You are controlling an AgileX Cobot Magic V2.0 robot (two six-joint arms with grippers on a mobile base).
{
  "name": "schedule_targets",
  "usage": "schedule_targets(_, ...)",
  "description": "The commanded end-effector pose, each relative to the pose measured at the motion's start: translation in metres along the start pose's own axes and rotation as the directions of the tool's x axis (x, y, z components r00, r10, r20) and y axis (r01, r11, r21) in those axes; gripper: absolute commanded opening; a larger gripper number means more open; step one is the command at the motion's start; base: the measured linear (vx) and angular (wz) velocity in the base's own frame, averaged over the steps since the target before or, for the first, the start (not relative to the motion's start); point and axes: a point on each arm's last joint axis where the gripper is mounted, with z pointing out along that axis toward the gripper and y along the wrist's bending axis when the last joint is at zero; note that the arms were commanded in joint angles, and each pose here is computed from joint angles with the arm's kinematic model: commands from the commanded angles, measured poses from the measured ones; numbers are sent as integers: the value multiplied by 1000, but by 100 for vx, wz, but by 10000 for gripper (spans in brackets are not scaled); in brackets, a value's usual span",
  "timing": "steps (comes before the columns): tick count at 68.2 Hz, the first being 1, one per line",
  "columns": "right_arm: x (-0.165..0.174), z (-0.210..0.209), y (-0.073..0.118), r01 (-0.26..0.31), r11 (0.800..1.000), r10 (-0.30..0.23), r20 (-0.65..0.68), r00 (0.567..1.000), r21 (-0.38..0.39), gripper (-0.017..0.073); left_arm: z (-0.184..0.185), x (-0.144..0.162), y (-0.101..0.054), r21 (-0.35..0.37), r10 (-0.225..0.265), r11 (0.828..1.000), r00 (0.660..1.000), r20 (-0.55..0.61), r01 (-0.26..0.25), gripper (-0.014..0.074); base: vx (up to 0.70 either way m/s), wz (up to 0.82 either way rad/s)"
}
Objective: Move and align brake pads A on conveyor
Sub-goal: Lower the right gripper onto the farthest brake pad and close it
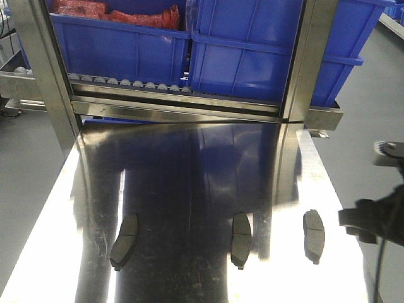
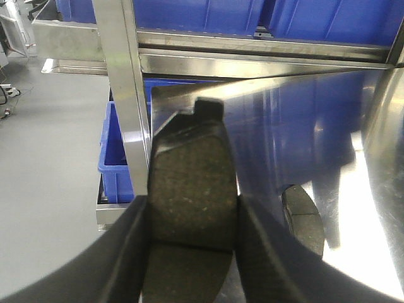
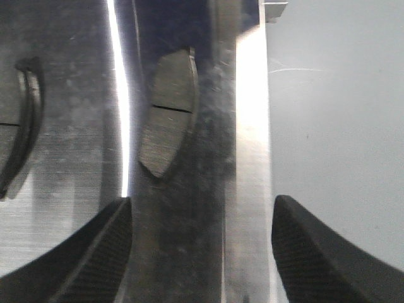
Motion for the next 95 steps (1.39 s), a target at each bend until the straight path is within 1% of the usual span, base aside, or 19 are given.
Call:
schedule_targets(1,-23,2,19,60,998,-58,57,997,-35,466,-4,-17,0,4,-19,1000,993,117,19,-6,0,0)
schedule_targets(4,-28,8,27,63,997,-61,44,997,-40,466,-4,-17,0,4,-19,1000,993,117,19,-6,0,0)
schedule_targets(8,-36,16,33,45,998,-44,16,999,-35,466,-4,-17,0,4,-19,1000,993,117,19,-6,0,0)
schedule_targets(13,-41,32,34,-1,1000,0,-39,999,-16,466,-4,-17,0,4,-19,1000,993,117,19,-6,0,0)
schedule_targets(28,-50,70,36,-2,1000,5,-143,990,20,466,-4,-17,0,4,-19,1000,993,117,19,-6,0,0)
schedule_targets(35,-56,82,35,-26,998,34,-169,985,52,466,-4,-17,0,4,-19,1000,993,117,19,-6,0,0)
schedule_targets(41,-62,90,36,-23,997,36,-197,980,67,466,-4,-17,0,4,-19,1000,993,117,19,-6,0,0)
schedule_targets(47,-68,95,38,-8,997,26,-232,972,74,466,-4,-17,0,4,-19,1000,993,117,19,-6,0,0)
schedule_targets(64,-79,110,41,-6,996,33,-290,957,92,466,-4,-17,0,4,-19,1000,993,117,19,-6,0,0)
schedule_targets(69,-79,114,40,-9,995,38,-299,953,95,466,-4,-17,0,4,-19,1000,993,117,19,-6,0,0)
schedule_targets(77,-80,117,30,-50,994,79,-313,947,101,466,-4,-17,0,4,-18,1000,993,117,18,-6,0,0)
schedule_targets(80,-80,117,27,-58,993,87,-314,945,102,466,-4,-17,0,4,-18,1000,993,117,18,-6,0,0)
schedule_targets(83,-81,117,24,-58,993,88,-316,945,104,466,-4,-17,0,4,-18,1000,993,117,18,-6,0,0)
schedule_targets(89,-81,117,23,-42,994,71,-319,945,99,466,-4,-17,0,4,-18,1000,993,117,18,-6,0,0)
schedule_targets(95,-81,117,24,-48,995,72,-313,947,83,466,-4,-17,0,4,-18,1000,993,117,18,-6,0,0)
